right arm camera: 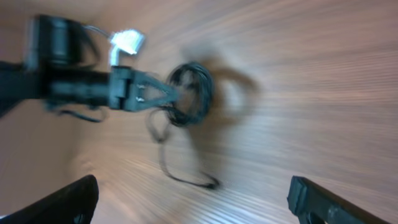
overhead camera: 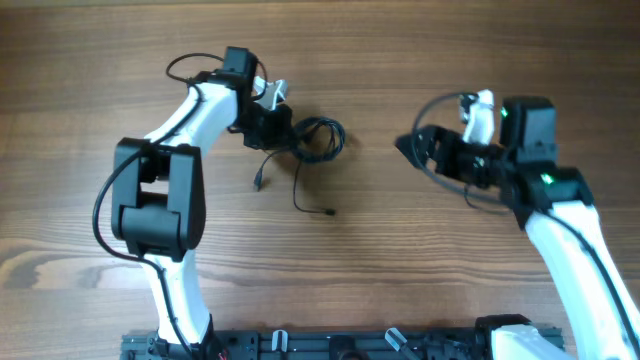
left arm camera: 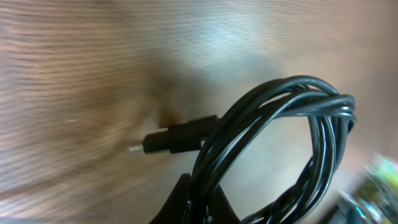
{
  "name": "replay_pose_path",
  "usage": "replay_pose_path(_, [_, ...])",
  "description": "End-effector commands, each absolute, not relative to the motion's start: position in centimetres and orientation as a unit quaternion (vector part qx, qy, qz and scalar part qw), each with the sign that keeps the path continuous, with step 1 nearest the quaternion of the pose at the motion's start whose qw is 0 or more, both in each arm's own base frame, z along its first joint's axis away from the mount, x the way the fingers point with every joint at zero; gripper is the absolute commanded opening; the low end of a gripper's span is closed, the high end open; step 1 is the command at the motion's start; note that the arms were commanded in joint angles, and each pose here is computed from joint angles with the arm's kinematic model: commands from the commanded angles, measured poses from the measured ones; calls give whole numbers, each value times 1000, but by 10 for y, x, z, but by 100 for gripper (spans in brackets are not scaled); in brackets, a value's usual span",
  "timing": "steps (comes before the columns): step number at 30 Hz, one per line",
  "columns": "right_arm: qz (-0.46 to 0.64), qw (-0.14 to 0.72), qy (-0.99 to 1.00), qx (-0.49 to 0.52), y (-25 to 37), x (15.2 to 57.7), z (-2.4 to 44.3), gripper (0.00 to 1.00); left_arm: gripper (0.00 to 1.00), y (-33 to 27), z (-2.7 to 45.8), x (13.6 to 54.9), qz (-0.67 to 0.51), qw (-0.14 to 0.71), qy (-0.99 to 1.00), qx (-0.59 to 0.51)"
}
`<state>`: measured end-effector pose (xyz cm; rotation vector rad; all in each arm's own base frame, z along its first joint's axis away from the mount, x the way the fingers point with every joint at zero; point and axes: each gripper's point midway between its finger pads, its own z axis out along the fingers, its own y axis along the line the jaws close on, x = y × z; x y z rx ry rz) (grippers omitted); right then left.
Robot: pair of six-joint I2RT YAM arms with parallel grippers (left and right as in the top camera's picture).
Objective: Untangle cables
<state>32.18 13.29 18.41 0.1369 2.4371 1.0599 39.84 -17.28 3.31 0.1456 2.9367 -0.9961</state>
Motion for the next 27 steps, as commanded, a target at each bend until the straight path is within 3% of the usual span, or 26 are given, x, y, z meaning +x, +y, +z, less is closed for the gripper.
replay_pose_path(1, [512,166,842,9,176,314,201,91,4,-199,85,386,-474,50,867,144])
replay_pose_path(5, [502,126,855,38,190,319,176,86,4,-205,102,378,-524,61,831,177])
replay_pose_path(8, [486,117,865,45,196,321,162,61,4,-207,106,376,-533,65,823,185])
replay_pose_path(10, [475,111,871,60,197,323,155,52,4,-205,106,377,-534,66,823,184])
replay_pose_path(16, [479,103,869,62,200,321,155,52,4,-193,131,377,-595,92,779,179])
replay_pose_path(23, [564,123,814,-66,251,306,198,53,4,-191,147,370,-628,110,746,190])
replay_pose_path(27, [576,138,801,-87,271,303,210,51,4,-194,147,368,-629,107,746,193])
